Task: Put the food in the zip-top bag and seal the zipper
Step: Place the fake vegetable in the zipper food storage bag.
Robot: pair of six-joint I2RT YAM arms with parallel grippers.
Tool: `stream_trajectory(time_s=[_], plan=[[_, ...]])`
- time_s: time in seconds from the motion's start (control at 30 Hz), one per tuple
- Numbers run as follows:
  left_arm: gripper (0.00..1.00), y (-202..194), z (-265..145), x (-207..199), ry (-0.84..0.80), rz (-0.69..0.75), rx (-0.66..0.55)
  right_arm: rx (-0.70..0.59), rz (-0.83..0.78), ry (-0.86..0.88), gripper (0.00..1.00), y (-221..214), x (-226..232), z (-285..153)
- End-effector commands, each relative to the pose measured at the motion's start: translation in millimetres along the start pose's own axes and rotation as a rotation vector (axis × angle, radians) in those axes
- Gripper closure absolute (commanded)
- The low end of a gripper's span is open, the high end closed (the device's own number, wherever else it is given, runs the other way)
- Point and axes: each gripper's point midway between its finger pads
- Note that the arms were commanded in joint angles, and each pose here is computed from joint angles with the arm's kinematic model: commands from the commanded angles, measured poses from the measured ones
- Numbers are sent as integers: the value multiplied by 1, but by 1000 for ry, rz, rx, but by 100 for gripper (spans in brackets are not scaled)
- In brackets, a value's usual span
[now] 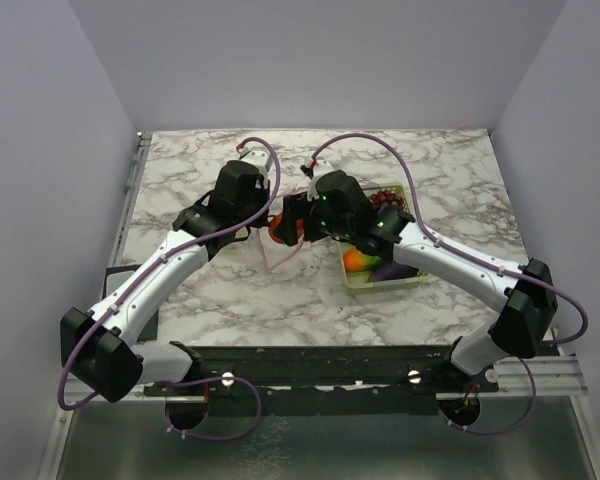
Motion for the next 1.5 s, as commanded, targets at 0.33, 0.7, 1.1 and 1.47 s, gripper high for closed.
stream_trajectory(time_s=[0.33,0.7,1.1,1.47], plan=[[100,5,-6,-2,-14,-15,-26,32,41,-37,39,-4,1,18],[100,4,-5,-1,-14,-14,-21,5,40,-73,8,5,-4,16],[100,2,-3,-1,-11,-14,-15,-29,30,-114,0,10,-14,-9],[100,2,-3,0,-7,-14,-15,-34,-13,-250,0,-4,-44,-56]])
Point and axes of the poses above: each gripper's point midway between its finger pads, its own z axis out along the fingers, its own x axis along the line the jaws close on, y = z × x, and after that the axes turned 15 degrees about -z, right-handed
